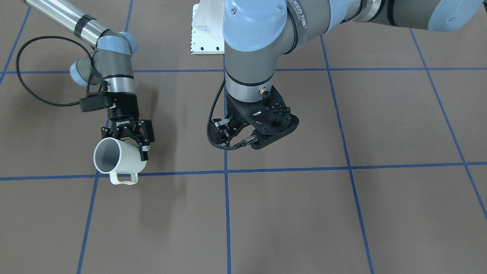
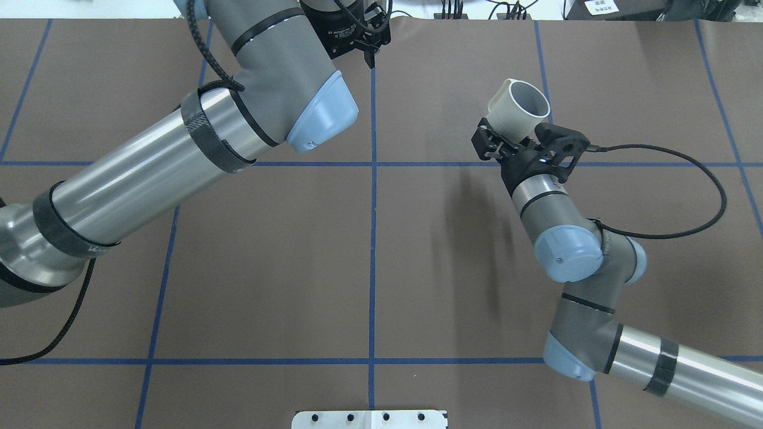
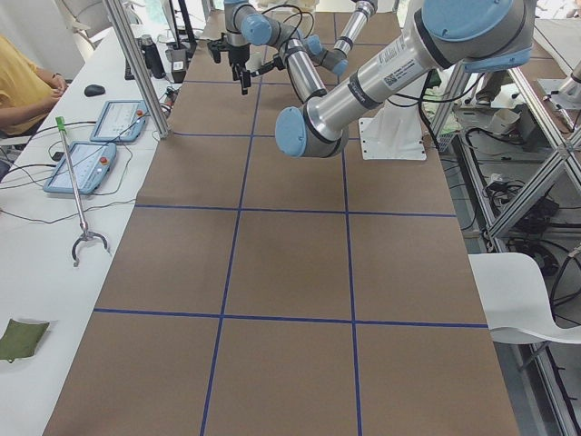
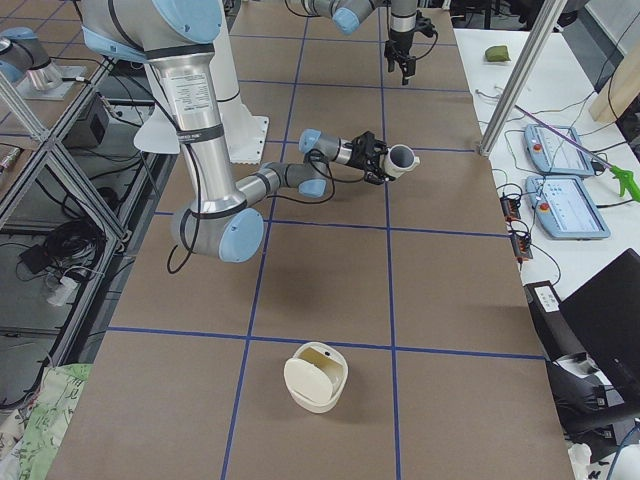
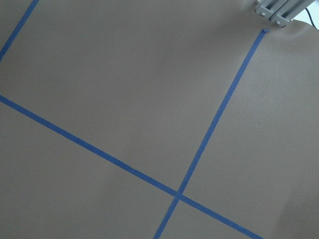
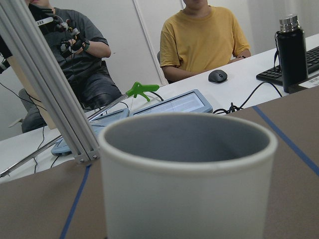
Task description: Left arm hands cup to right arm to dump lemon
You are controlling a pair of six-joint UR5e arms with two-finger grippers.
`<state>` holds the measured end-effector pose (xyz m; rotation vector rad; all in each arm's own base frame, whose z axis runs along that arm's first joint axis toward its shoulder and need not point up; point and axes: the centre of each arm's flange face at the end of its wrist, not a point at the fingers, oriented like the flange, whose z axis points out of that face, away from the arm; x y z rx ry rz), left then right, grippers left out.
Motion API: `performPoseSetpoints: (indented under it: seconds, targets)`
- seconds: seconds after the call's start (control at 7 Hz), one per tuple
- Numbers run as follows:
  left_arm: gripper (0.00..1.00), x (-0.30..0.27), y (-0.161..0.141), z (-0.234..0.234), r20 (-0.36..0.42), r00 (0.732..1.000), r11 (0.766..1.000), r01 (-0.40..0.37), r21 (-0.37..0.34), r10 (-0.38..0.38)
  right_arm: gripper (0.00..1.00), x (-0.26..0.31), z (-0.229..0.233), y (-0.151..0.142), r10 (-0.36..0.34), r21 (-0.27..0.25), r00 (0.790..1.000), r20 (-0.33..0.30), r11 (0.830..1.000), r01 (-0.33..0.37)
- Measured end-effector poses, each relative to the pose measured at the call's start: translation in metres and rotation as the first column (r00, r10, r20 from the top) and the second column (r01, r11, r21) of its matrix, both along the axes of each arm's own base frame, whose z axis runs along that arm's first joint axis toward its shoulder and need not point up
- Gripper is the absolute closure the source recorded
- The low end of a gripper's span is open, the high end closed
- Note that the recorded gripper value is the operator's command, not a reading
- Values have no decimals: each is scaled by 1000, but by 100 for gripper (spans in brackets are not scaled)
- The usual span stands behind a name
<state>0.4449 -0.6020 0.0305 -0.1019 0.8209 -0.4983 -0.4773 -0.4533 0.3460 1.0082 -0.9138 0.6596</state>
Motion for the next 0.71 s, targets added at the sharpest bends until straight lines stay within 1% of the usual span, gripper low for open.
performPoseSetpoints:
  seconds: [0.14, 0.29, 0.43, 0.57, 0.71]
  targets:
    - [4, 3, 3, -2, -6, 1000, 1000, -5, 5, 5, 68, -31, -31, 10, -2, -2, 997, -76, 1000, 2]
    - [7, 5, 5, -7, -27, 1000, 1000, -9, 28, 10, 67, -59, -58, 25, -2, 9, 987, -158, 1000, 3]
    - [0, 6, 7, -12, -58, 998, 999, -21, 46, 24, 67, -80, -79, 38, 13, 24, 973, -229, 1000, -7]
    - [0, 9, 10, -14, -88, 995, 998, -51, 34, 54, 67, -94, -95, 47, 40, 39, 957, -288, 999, -30]
    - [0, 12, 15, -16, -114, 990, 996, -82, 17, 83, 67, -104, -106, 50, 69, 53, 940, -333, 997, -54]
